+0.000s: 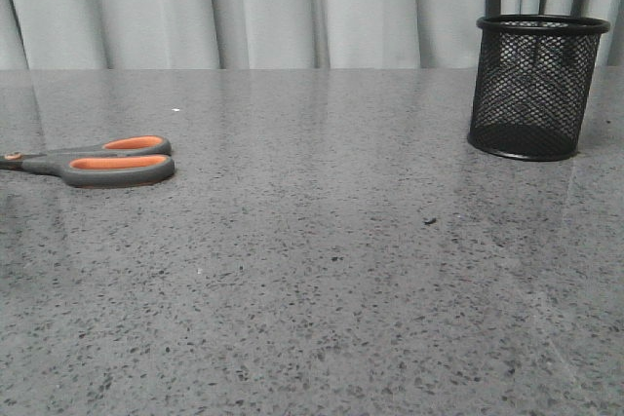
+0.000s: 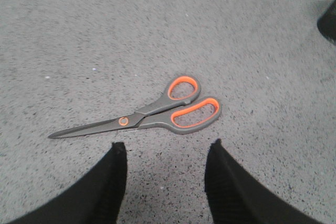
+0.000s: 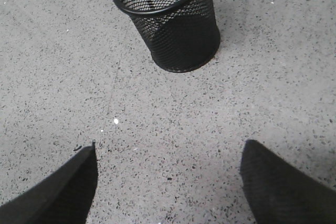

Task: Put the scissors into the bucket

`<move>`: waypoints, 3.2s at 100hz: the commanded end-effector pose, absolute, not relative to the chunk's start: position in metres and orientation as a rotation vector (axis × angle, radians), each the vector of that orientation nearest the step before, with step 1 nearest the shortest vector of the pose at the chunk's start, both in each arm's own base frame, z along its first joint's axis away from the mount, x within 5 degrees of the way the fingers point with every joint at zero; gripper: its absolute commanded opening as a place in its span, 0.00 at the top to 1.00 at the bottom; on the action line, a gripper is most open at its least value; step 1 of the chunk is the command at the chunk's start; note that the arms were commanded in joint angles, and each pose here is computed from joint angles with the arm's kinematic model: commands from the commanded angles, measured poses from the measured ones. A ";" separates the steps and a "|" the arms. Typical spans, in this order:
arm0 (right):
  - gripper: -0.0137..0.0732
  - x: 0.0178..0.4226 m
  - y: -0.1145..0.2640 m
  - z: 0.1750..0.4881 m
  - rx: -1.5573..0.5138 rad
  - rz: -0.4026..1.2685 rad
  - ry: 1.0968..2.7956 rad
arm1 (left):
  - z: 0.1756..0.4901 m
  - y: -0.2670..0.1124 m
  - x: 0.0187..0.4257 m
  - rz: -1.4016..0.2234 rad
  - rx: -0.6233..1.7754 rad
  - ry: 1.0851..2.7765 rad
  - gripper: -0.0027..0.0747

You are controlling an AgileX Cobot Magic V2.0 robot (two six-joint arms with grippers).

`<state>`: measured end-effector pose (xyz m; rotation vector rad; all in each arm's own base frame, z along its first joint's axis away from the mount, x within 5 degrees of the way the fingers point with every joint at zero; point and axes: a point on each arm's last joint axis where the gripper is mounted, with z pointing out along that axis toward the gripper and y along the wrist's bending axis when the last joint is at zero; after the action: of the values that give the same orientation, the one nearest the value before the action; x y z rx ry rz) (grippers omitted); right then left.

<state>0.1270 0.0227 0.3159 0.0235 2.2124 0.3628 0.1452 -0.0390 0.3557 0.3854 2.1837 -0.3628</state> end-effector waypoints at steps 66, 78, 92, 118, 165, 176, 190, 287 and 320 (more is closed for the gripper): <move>0.25 0.131 0.023 0.330 0.008 0.352 2.126 | 0.314 -0.054 0.303 -0.277 1.521 2.085 0.53; 0.25 0.131 0.023 0.330 0.008 0.352 2.126 | 0.307 -0.057 0.313 -0.221 1.650 2.083 0.53; 0.25 0.131 0.023 0.330 0.008 0.352 2.126 | 0.296 -0.065 0.316 -0.148 1.833 2.064 0.53; 0.25 0.131 0.023 0.330 0.008 0.352 2.126 | 0.285 -0.081 0.326 -0.111 1.892 2.000 0.53; 0.25 0.131 0.023 0.330 0.008 0.352 2.126 | 0.267 -0.083 0.328 -0.214 1.965 2.032 0.53; 0.25 0.131 0.023 0.330 0.008 0.352 2.126 | 0.266 -0.084 0.329 -0.205 1.958 2.030 0.53; 0.25 0.131 0.023 0.330 0.008 0.352 2.126 | 0.266 -0.084 0.329 -0.213 1.957 2.031 0.61; 0.25 0.136 0.047 0.376 -0.057 0.740 1.924 | 0.424 -0.143 0.258 -0.065 1.753 1.792 0.99; 0.25 0.159 0.065 0.417 -0.195 0.995 1.821 | 0.457 -0.182 0.217 -0.133 1.702 1.659 0.99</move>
<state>0.1523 0.0602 0.3981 -0.1686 1.9109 0.9079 0.2370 -0.1759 0.4270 1.7991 1.7513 -0.0982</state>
